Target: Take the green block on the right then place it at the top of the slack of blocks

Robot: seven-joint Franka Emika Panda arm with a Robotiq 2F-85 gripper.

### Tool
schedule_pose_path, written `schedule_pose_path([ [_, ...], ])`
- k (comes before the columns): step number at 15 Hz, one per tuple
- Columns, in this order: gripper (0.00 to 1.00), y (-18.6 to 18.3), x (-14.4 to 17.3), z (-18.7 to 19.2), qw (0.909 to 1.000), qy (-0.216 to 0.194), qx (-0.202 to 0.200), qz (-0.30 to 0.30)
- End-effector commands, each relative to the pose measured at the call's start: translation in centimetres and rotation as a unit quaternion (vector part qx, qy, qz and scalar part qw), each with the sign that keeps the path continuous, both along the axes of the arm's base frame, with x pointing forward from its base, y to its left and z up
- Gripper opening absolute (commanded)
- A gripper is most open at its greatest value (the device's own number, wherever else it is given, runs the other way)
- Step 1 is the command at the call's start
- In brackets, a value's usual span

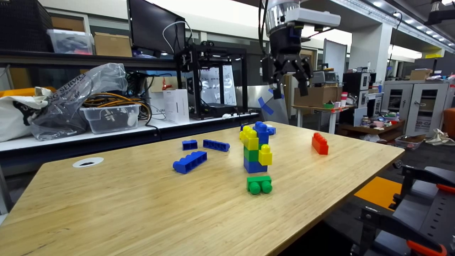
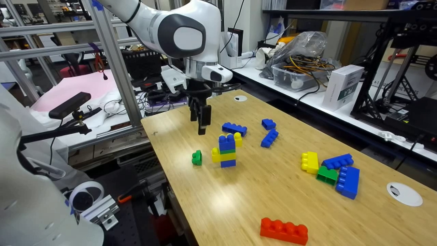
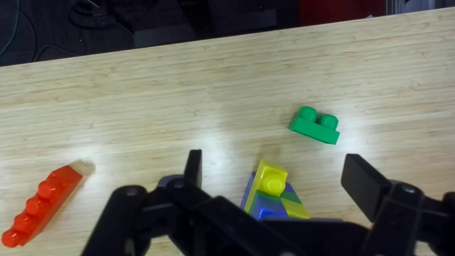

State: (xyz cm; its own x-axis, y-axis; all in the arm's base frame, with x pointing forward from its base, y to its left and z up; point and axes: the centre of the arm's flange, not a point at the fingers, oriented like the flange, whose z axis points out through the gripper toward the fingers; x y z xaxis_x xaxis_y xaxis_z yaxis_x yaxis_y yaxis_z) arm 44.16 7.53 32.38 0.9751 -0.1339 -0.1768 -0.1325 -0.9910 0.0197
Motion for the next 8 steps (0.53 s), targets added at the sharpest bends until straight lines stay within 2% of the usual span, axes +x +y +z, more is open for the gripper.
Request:
schedule_pose_path([
  [1, 1.0, 0.0, 0.0, 0.0, 1.0, 0.0, 0.0, 0.0],
  [5, 1.0, 1.0, 0.0, -1.5, 0.9999, 0.005, -0.004, -0.008],
  [8, 1.0, 3.2, 0.4, -3.7, 0.9996, 0.006, -0.02, -0.018],
])
